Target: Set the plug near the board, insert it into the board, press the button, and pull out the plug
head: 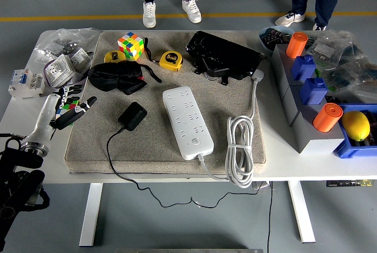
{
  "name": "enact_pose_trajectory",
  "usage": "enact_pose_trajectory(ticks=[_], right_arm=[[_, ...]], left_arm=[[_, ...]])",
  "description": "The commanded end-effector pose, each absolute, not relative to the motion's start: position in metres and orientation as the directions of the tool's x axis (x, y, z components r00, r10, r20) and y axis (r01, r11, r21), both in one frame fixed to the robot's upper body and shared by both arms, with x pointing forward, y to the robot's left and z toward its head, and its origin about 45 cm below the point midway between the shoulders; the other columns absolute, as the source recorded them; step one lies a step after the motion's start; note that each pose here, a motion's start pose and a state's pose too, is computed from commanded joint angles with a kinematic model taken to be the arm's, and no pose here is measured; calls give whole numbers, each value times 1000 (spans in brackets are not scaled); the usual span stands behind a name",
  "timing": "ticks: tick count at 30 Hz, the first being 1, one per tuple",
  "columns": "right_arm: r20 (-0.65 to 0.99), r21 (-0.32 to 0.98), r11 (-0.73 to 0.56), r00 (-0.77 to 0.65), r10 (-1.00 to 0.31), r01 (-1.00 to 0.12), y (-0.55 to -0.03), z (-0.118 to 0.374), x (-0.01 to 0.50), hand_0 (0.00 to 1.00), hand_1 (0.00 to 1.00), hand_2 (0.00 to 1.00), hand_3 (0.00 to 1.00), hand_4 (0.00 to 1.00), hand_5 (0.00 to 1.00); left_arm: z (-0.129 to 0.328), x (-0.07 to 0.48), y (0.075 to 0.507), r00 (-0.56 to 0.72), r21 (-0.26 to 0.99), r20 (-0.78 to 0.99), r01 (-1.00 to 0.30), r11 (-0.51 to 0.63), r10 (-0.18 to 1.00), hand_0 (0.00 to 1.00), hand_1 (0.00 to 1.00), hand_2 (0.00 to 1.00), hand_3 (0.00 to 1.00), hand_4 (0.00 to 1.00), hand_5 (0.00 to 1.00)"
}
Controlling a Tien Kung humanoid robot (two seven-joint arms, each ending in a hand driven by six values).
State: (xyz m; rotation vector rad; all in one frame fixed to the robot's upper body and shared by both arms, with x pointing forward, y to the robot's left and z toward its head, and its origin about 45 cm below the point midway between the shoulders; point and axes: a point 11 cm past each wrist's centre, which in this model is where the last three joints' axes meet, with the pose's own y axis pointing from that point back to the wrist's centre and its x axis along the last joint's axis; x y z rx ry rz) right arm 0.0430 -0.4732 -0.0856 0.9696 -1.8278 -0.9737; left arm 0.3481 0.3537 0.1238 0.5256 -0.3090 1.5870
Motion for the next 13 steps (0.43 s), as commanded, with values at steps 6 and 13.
enact_pose_trajectory(ticks=[6, 13], right_arm=[[303, 881, 404, -363, -881, -247, -474, -85, 46, 609, 611, 558, 548, 814, 325], [308, 882, 405, -356, -882, -240, -474, -85, 44, 607, 611, 559, 547, 815, 325]], left_arm=[[127, 349, 353, -21, 109, 507, -990, -88, 862, 767, 741, 791, 784, 995, 652], [128, 350, 353, -22, 106, 506, -990, -88, 862, 765, 740, 788, 781, 990, 650]])
